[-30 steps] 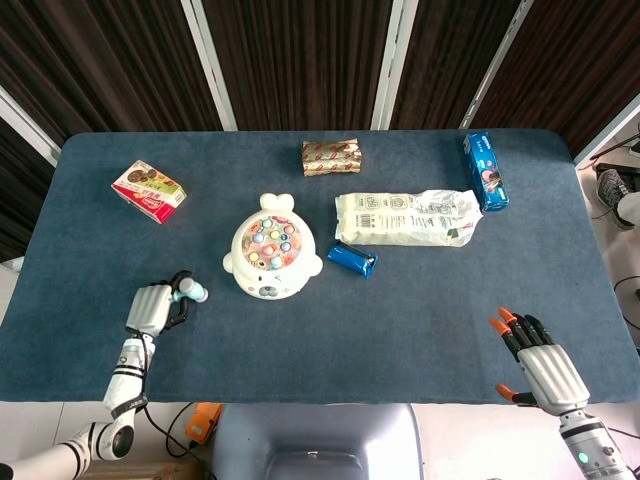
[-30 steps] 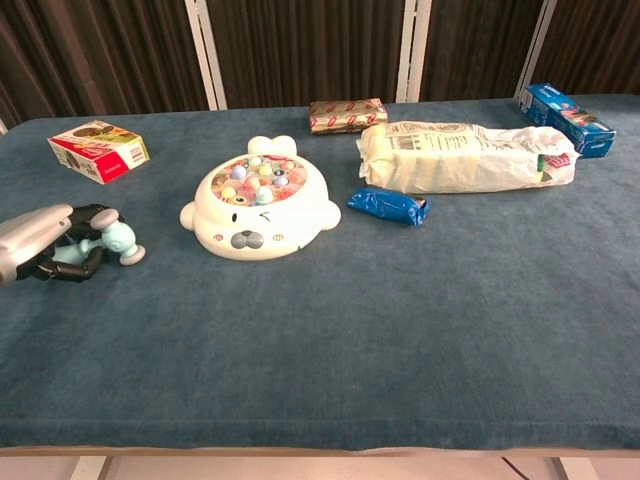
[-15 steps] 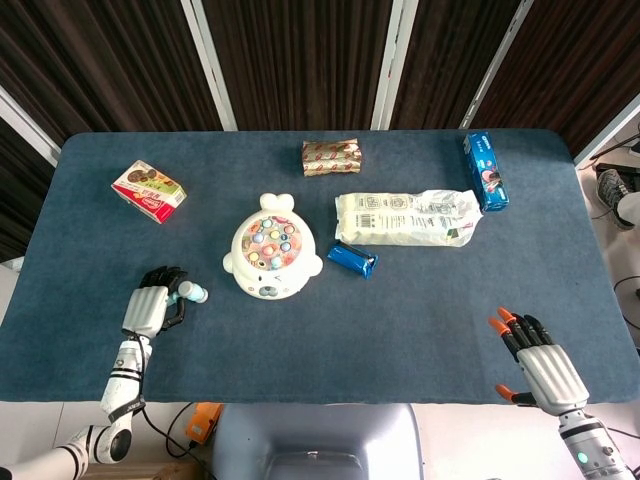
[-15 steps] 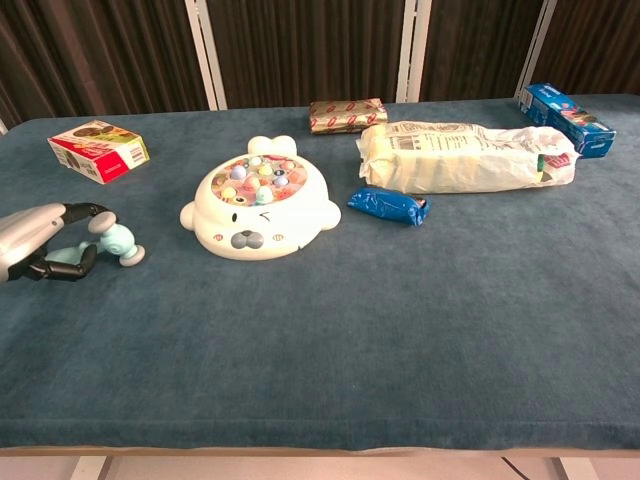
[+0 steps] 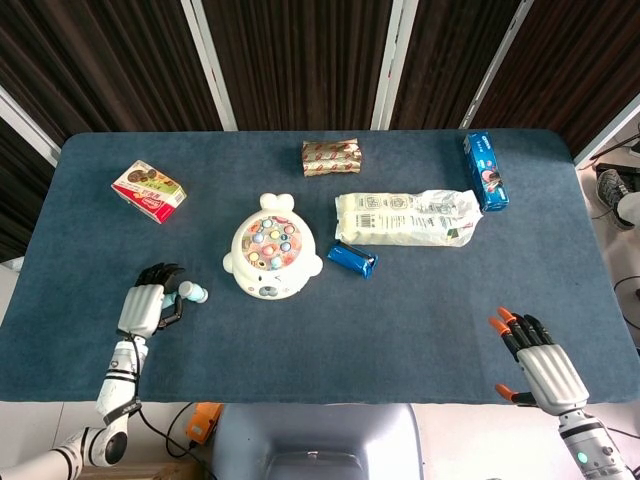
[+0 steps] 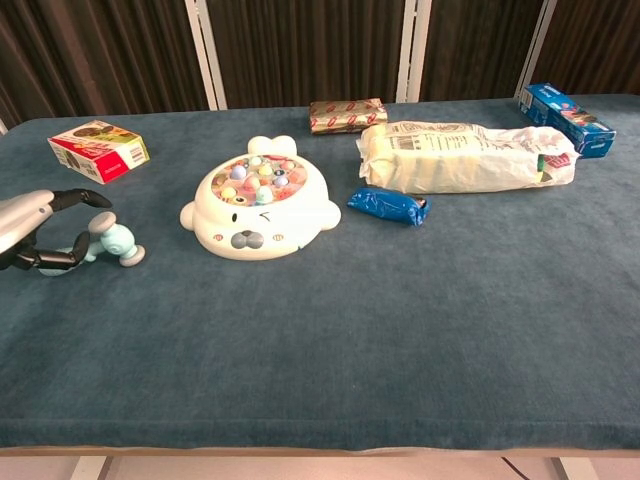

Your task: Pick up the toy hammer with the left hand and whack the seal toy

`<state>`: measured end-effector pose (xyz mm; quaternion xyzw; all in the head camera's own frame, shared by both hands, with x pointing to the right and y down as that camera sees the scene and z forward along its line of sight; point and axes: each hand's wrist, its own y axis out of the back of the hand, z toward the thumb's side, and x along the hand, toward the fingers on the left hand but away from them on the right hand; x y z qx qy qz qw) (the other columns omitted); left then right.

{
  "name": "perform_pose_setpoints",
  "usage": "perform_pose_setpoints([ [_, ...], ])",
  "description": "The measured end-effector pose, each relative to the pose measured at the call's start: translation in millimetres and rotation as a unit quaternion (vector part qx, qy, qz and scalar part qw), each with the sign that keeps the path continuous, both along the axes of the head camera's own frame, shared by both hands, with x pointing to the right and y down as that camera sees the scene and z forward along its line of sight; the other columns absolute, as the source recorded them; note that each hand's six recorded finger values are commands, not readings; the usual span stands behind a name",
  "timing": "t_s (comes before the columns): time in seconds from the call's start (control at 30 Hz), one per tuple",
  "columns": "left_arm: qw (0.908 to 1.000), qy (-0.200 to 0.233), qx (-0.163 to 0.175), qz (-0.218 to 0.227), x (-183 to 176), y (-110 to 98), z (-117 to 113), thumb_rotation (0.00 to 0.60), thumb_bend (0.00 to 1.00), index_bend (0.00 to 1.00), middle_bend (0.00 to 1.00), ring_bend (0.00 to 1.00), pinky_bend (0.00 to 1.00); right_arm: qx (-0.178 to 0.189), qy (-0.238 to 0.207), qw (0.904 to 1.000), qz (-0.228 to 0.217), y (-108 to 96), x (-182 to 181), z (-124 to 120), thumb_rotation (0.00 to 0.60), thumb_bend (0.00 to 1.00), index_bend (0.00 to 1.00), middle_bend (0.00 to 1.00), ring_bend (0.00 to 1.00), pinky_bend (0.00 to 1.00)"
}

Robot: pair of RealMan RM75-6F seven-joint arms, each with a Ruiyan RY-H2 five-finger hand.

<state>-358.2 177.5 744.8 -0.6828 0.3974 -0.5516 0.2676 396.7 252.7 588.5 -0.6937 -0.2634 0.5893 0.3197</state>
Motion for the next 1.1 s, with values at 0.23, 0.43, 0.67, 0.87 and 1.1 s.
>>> perform_pose_setpoints([
  [0.23,0.9992,0.030,0.026,0.011,0.1,-2.0,-31.2,0.467,0.57,0.14,0.11,0.05,0.12,0.001,0.001,1.0000,0.000,0.1,0.2,-0.5,0.600,0.31,0.00,0.00,0.00,0.00],
  [0.43,0.9991,0.027,0.026,0.023,-8.2,8.7,-42.1,0.546,0.44,0.00,0.00,0.00,0.03,0.009,0.006,0.9999,0.003,-1.5,2.2,-2.6,0.600,0.31,0.00,0.00,0.00,0.00],
  [0.67,0.9973,-0.004,0.047,0.056,-49.9,43.1,-117.4,0.600,0.42,0.00,0.00,0.00,0.01,0.012,0.011,0.9999,0.004,-2.0,3.1,-2.4,0.600,0.31,0.00,0.00,0.00,0.00],
  [0.87,0.9938,-0.010,0.078,0.079,-56.3,71.4,-152.0,0.600,0.42,0.00,0.00,0.00,0.01,0.011,0.009,0.9999,0.000,-0.4,1.8,-2.9,0.600,0.31,0.00,0.00,0.00,0.00],
  [1.1,0.9923,0.002,0.080,0.094,-58.8,92.3,-159.7,0.600,0.42,0.00,0.00,0.00,0.01,0.012,0.013,0.9998,0.004,-1.3,4.1,-2.8,0.600,0.31,0.00,0.00,0.00,0.00],
])
